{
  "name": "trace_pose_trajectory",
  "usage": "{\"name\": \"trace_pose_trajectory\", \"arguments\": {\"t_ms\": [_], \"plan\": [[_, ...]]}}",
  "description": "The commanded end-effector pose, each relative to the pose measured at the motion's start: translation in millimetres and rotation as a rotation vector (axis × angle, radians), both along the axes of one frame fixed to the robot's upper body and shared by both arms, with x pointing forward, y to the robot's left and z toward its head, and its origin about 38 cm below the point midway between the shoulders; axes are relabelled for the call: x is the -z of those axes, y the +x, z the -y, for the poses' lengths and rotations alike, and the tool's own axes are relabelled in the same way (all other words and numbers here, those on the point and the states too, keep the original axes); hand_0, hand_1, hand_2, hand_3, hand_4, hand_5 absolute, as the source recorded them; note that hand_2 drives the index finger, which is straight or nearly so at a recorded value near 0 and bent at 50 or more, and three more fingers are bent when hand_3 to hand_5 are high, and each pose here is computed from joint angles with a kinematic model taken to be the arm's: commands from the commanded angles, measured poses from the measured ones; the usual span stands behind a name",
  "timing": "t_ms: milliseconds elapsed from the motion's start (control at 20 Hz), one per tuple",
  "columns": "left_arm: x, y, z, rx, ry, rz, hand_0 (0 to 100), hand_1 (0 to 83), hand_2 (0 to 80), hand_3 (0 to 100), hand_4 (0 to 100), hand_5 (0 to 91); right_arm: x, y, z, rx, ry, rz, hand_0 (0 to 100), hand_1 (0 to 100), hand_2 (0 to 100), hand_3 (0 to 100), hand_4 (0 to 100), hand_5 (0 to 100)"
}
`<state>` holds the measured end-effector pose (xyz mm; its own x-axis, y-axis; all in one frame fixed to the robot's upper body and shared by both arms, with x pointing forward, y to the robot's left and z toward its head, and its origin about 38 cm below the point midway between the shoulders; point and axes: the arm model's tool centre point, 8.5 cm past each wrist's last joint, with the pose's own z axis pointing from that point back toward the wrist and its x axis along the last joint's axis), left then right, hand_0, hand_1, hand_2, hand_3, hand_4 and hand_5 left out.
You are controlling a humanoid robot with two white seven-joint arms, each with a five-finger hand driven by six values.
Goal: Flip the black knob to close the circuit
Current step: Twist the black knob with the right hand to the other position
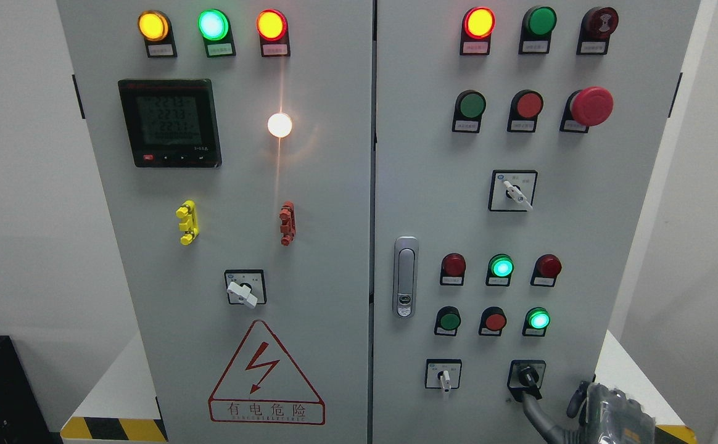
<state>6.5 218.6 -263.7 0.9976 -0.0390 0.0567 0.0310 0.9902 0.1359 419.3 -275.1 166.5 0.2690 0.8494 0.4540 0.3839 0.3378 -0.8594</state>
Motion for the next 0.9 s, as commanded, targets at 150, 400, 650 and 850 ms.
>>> {"name": "trace_pose_trajectory", "arguments": {"t_ms": [150, 400, 650, 850], "plan": [[0.5, -4.8, 1.4, -0.002, -0.004, 0.006, 12, 55.6, 0.0, 0, 0, 0.0, -4.3, -1.1, 3.2, 0.009, 0.002, 0.015, 0, 23, 77, 93, 80, 79], [0.5, -4.8, 1.4, -0.002, -0.004, 0.007, 12, 55.6, 0.0, 0, 0, 0.0, -5.8, -1.8, 5.0, 0.01, 0.016, 0.023, 0, 23, 77, 93, 80, 79], [0.5, -4.8, 1.4, -0.002, -0.004, 0.007, 12, 55.6, 0.0, 0, 0, 0.0, -8.0, -0.9, 6.9, 0.014, 0.024, 0.03, 0, 23, 77, 93, 80, 79], [0.5, -4.8, 1.4, -0.002, -0.004, 0.006, 12, 55.6, 0.0, 0, 0, 0.0, -9.9, 0.1, 6.7, 0.013, 0.024, 0.034, 0, 24, 77, 93, 80, 79]]}}
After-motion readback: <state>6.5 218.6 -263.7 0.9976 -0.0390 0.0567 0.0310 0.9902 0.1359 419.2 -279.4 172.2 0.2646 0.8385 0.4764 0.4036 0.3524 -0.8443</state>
